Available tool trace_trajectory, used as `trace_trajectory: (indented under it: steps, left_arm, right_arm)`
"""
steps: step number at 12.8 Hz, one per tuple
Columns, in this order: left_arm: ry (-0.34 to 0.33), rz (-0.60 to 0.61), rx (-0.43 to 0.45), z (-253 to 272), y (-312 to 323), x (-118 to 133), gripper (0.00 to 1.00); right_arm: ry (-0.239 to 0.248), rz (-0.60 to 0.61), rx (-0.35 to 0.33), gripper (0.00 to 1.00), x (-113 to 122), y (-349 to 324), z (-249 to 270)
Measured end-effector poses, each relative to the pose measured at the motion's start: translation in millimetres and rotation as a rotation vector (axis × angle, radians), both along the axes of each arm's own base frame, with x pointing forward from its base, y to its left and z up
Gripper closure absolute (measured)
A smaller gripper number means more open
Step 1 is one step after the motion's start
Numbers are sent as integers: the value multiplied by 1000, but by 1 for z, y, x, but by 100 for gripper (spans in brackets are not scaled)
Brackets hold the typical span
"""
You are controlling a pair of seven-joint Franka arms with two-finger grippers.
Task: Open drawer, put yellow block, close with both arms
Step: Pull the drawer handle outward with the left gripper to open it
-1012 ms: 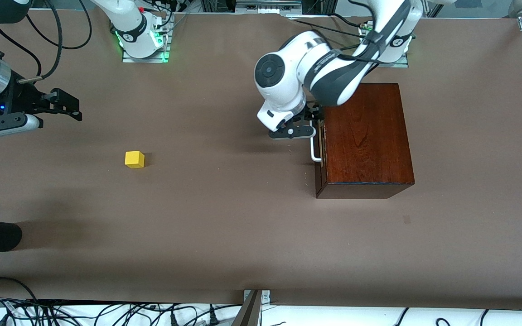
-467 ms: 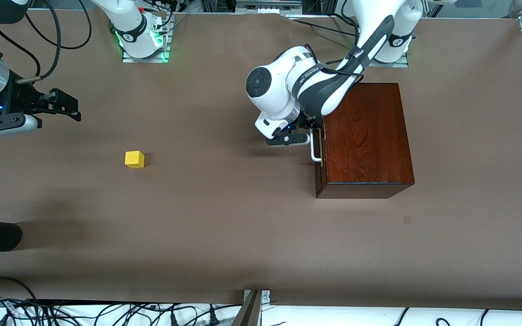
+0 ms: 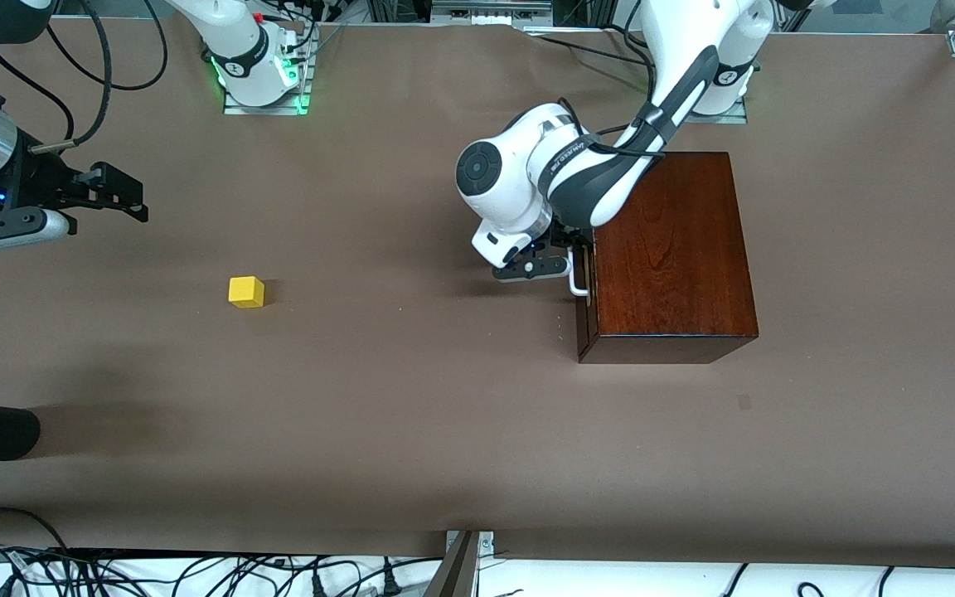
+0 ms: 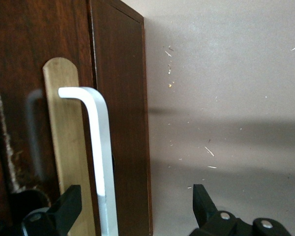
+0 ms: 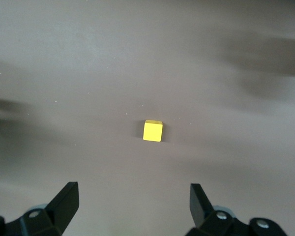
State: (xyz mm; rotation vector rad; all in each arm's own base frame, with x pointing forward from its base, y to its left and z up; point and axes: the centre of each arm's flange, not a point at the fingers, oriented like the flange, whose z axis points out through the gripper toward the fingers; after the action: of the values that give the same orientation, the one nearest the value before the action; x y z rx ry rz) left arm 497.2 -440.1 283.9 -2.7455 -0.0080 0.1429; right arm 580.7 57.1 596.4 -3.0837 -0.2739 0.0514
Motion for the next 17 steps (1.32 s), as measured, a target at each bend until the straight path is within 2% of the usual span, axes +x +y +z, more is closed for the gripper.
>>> trace_trajectory:
  steps: [5,11,14,17]
  left_arm:
    - [-8,32,-14,-24,-5,0,0]
    - [-70,34,-95,-18,-25,-2,0]
    - [-105,-13,-160,-13,-55,-18,0]
    - [-111,-45,-171,-11,-76,-32,0]
  right_arm:
    - [0,0,0,0,0,0,0]
    - [1,0,0,0,0,0,-1]
    - [1,0,-3,0,0,0,-1]
    - [1,0,-10,0,1,-1,-1]
